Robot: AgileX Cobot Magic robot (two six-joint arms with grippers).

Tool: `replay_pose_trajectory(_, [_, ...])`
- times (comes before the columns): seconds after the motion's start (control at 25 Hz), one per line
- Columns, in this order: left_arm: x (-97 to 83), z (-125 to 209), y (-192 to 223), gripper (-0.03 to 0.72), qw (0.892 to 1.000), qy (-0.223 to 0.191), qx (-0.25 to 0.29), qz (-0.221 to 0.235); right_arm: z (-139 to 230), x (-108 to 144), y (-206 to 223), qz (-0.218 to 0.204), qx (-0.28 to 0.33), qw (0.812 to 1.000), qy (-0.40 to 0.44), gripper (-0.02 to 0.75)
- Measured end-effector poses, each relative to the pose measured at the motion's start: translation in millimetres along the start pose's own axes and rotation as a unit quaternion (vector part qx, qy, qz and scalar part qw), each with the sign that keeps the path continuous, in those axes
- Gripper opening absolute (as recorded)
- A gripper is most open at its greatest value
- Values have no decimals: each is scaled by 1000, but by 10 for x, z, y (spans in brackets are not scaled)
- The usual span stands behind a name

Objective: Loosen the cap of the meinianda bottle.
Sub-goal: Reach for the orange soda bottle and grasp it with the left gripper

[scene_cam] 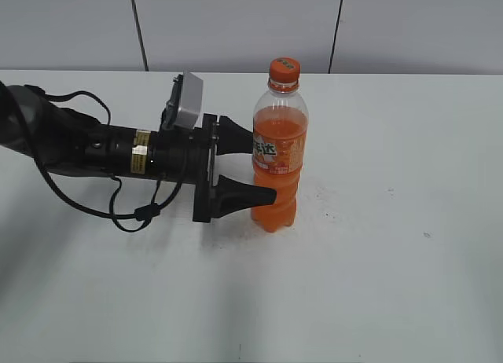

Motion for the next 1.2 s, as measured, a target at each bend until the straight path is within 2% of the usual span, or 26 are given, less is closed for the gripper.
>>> replay_pose_trajectory(0.52, [-2, 116, 365, 581, 1000, -18, -13, 22, 0, 0, 0, 0, 0, 1000, 0, 419])
replay_pose_trajectory(0.6, [0, 115, 371, 556, 1000, -19, -14, 21, 0, 0, 0, 0, 0, 1000, 0, 419])
replay_pose_trajectory(0.76, [32, 102, 371, 440, 999, -25, -20, 7, 0, 0, 0, 0, 0, 1000, 0, 419])
replay_pose_trajectory(0.84, [38, 105, 371, 407, 999, -26, -18, 5, 0, 0, 0, 0, 0, 1000, 0, 419])
replay_pose_trajectory(1.2, [42, 117, 374, 407, 999, -29, -19, 2, 0, 0, 0, 0, 0, 1000, 0, 419])
Point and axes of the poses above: a point on each arm's last joint axis where the gripper is mounted, y pointing out along that axis toward the gripper, x along the wrist's bending axis when the last joint is at zero, z = x × y, the point moved 2 cm from there along y, pointing out along that axis toward the gripper, and after that the axes turned 6 degrees about y, right-handed, at the moved point
